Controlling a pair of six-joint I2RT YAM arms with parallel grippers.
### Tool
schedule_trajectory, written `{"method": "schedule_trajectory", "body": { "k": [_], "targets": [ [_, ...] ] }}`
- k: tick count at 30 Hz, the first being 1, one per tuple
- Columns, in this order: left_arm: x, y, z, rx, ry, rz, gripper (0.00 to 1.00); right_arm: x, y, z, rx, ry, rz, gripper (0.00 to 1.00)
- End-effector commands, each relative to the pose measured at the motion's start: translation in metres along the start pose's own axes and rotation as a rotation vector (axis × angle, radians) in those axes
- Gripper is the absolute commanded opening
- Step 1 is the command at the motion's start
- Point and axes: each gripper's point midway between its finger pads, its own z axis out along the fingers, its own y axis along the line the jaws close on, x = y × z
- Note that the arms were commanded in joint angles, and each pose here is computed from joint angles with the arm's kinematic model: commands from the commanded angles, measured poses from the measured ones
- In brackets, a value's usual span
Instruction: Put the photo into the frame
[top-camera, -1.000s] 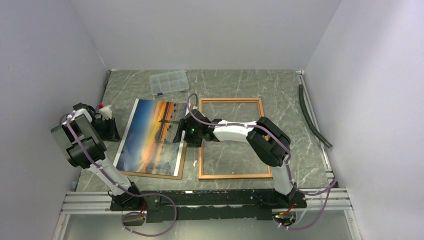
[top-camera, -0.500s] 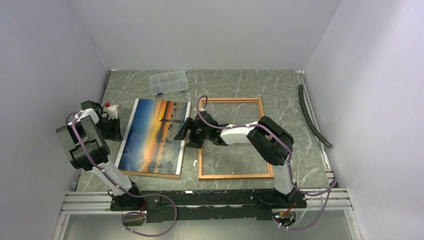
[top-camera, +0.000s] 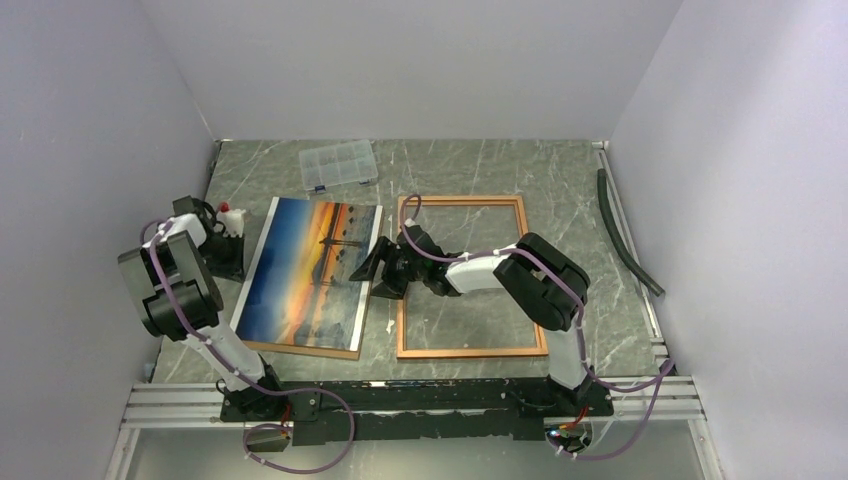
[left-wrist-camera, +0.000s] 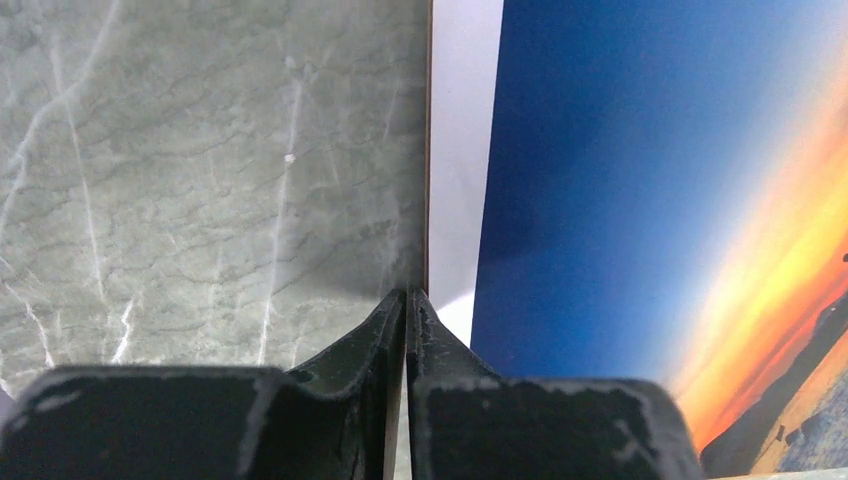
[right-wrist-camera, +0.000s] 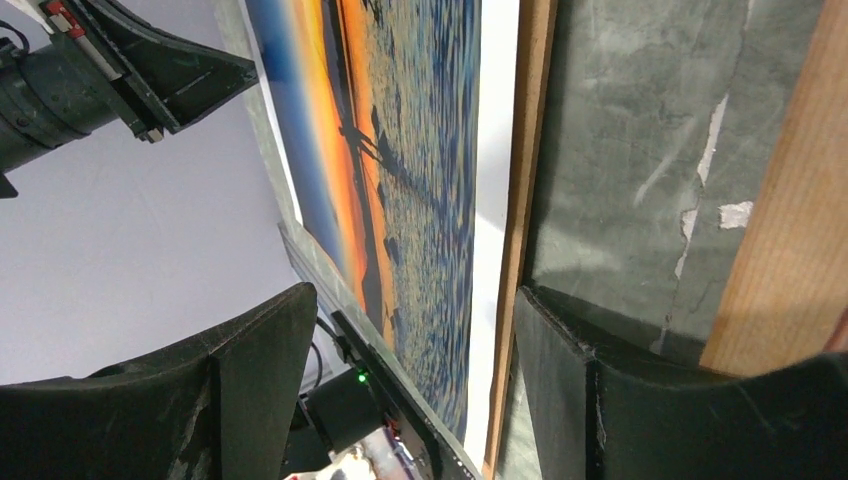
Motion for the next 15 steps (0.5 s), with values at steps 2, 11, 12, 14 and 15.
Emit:
{"method": "schedule_trajectory", "body": {
  "k": [2,11,12,14,15],
  "targets": [
    [0.04,-0.047,0.029,0.126,0.147,0.042,0.1,-0.002,0.034,-0.014,-0.059,-0.02,-0.03,0.75],
    [0.041,-0.052,0.029,0.109,0.157,0.082,0.07,-0.002,0.018,-0.003,0.014,-0.037,-0.029,0.75],
    [0.04,-0.052,0.028,0.099,0.151,0.084,0.07,-0.004,0.019,-0.002,0.031,-0.045,-0.047,0.75],
    [0.038,-0.049,0.026,0.077,0.137,0.086,0.07,-0.004,0.011,-0.001,0.124,-0.056,-0.094,0.75],
    [0.036,-0.048,0.024,0.067,0.128,0.088,0.07,-0.006,0.01,-0.001,0.164,-0.068,-0.124,0.75]
  ]
}}
